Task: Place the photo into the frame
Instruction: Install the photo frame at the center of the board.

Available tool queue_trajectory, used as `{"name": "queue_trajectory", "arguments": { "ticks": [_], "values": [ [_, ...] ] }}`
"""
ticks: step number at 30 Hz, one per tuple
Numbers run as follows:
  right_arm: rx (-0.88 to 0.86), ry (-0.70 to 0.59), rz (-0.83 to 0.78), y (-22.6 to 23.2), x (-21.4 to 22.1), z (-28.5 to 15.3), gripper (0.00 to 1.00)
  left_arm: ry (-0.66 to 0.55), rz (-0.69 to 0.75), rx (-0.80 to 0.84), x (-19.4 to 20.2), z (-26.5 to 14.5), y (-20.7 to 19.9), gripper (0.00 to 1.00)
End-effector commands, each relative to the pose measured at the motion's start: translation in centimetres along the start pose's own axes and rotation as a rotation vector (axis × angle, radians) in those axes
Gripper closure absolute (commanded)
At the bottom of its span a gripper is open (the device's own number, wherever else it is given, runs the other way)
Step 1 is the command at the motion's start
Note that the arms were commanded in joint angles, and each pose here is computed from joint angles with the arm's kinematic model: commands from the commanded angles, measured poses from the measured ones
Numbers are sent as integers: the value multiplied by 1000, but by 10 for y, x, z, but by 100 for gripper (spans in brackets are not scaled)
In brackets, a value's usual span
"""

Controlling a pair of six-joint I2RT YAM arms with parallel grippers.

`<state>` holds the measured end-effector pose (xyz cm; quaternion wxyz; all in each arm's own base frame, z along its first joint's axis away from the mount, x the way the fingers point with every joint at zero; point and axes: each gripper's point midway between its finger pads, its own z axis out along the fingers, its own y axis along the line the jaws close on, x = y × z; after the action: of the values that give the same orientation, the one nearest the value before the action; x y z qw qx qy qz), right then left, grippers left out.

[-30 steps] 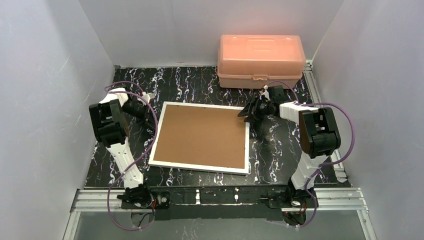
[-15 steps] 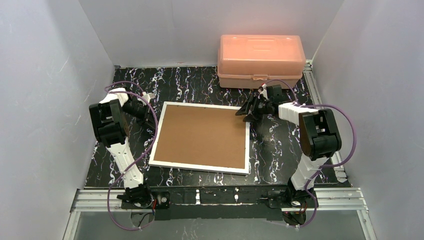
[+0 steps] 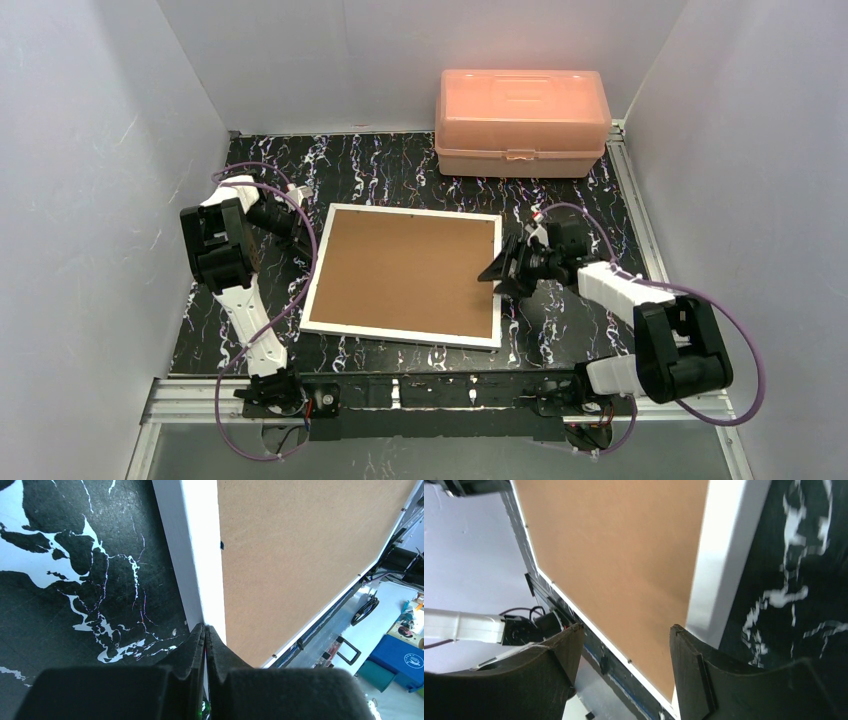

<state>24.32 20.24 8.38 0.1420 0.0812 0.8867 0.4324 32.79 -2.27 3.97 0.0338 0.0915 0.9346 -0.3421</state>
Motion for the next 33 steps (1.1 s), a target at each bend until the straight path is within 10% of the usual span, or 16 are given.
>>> {"name": "queue_trajectory", "arguments": {
  "ticks": [1, 33],
  "values": [
    [-8, 33, 37, -4, 25, -7, 29, 31, 4, 17, 4, 10, -1, 100],
    [26, 63, 46, -23, 26, 16, 33, 27, 2, 35, 5, 11, -5, 100]
  ]
}}
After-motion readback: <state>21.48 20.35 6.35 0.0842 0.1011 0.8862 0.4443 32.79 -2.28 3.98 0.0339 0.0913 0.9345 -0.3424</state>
